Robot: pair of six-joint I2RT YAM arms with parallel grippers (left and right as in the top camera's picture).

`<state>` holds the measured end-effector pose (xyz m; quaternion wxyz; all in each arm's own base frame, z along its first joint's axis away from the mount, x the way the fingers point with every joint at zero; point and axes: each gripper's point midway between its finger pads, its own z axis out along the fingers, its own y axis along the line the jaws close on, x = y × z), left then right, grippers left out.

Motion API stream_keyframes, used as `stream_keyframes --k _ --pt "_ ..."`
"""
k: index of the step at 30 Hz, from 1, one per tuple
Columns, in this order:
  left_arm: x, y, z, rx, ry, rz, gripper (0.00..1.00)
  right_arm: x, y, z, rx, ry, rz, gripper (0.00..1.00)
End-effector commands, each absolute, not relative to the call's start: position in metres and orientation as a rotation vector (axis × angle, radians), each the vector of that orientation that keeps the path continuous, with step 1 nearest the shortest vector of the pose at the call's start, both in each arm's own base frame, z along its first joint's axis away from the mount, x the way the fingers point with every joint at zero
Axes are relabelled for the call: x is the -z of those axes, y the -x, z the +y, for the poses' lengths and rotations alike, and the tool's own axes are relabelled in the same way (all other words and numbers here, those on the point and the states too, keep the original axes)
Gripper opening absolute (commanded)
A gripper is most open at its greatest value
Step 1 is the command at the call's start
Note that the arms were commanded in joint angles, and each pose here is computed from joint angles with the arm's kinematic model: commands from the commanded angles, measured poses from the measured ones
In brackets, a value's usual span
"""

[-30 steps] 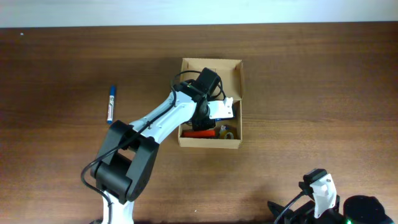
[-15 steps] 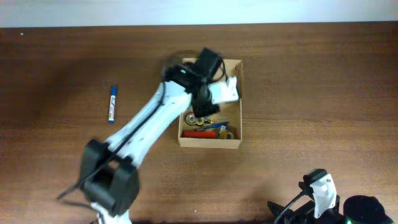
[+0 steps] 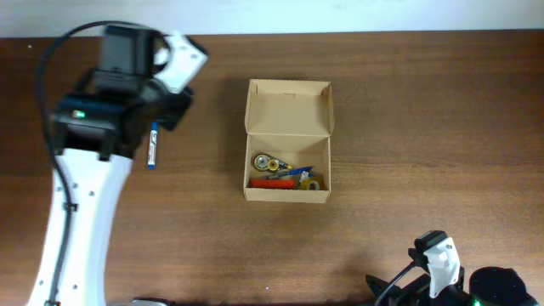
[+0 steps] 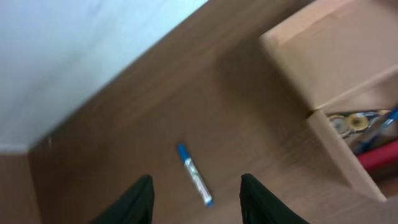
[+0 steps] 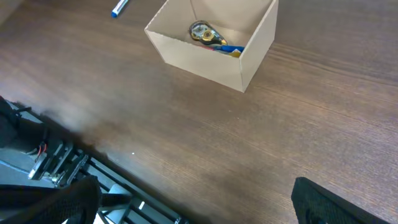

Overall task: Pack container
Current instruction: 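Move the left gripper to the blue marker and grasp it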

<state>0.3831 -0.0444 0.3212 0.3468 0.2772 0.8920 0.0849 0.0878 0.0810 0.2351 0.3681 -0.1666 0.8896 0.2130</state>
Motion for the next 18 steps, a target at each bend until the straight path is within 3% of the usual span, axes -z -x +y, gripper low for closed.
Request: stream_keyframes --k 1,8,18 --pt "-0.305 -0.382 -0.019 -0.12 -0.592 2.388 0.43 -0.236 -0.087 0.082 -0.563 0.42 2.281 0.99" --pt "-0.232 -0.385 0.039 -0.036 -0.267 2.539 0.41 -0.237 -0.087 0.082 -0.563 0.42 2.281 0.99" --pt "-0.132 -0.387 0.055 -0.067 -0.221 2.601 0.49 -0.236 -0.087 0.082 -0.563 0.419 2.281 0.99"
